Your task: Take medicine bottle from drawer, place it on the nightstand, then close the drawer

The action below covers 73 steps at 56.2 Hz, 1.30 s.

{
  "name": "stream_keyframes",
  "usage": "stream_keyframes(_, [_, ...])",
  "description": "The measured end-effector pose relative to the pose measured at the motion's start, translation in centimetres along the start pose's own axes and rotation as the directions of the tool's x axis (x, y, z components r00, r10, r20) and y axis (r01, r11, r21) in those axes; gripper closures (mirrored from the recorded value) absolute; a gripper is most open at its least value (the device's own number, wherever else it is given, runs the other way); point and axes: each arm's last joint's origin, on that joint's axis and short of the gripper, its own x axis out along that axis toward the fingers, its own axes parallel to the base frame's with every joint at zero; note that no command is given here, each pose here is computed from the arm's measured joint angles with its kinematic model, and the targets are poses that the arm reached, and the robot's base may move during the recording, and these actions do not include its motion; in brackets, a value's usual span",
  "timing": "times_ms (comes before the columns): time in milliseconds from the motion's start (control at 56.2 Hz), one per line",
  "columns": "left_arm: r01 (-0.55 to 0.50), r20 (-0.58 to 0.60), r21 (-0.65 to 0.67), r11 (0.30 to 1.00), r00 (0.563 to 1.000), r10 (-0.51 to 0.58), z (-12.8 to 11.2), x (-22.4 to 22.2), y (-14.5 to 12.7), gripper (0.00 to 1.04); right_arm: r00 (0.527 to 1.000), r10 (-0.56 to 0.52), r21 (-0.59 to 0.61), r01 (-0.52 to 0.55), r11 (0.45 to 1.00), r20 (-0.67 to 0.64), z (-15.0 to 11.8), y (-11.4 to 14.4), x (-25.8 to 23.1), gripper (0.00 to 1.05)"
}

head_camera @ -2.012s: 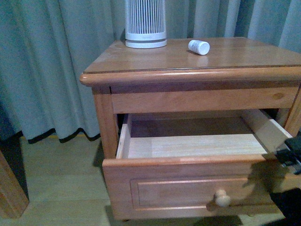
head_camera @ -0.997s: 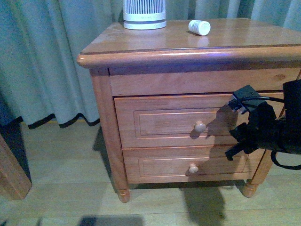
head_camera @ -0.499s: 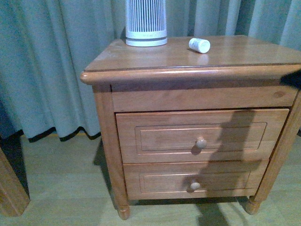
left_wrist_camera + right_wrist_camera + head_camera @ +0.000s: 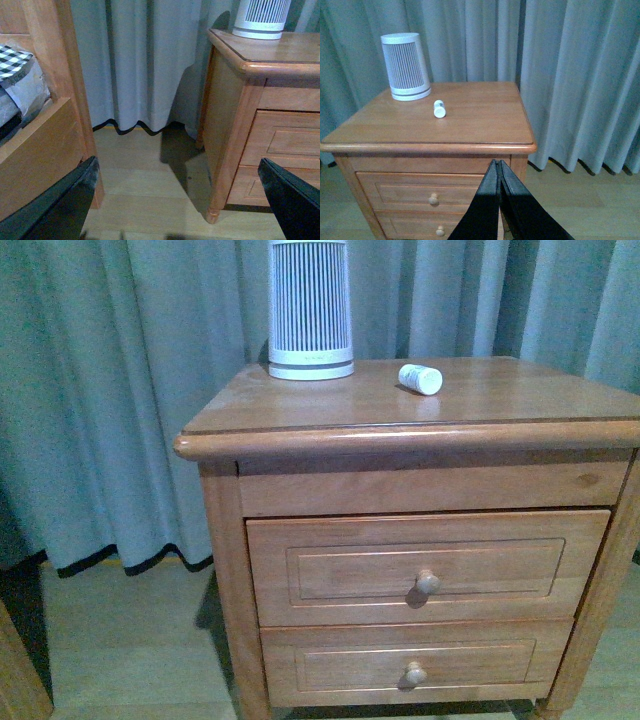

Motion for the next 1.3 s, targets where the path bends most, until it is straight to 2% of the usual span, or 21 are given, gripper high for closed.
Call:
stream_keyframes(142, [0.000, 0.000, 0.000, 1.000, 1.000, 0.000, 0.0, 0.0, 0.0, 0.06, 0.999, -0.033, -0.009, 0.032, 0.999, -0.029, -4.0, 0.5, 0.1, 1.01])
stream_keyframes(214, [0.000, 0.000, 0.000, 1.000, 1.000, 0.000, 0.0, 0.0, 0.0, 0.06, 0.999, 0.005, -0.012, -0.005, 1.000, -0.041, -6.2, 1.2, 0.1, 1.01])
stream_keyframes(445, [0.000, 0.000, 0.000, 1.000, 1.000, 0.000, 0.0, 0.0, 0.0, 0.06, 0.999, 0.004, -0.012, -0.004, 1.000, -0.037, -9.6, 1.2, -0.1, 1.01])
stream_keyframes(855, [0.000, 0.000, 0.000, 1.000, 1.000, 0.000, 0.0, 0.0, 0.0, 0.06, 0.999, 0.004, -0.012, -0.005, 1.000, -0.036, -12.7, 1.1, -0.2, 1.01])
stream_keyframes(1300, [0.000, 0.000, 0.000, 1.000, 1.000, 0.000, 0.0, 0.0, 0.0, 0.06, 0.999, 0.004, -0.012, -0.005, 1.000, -0.036, -14.3, 1.1, -0.3, 1.01])
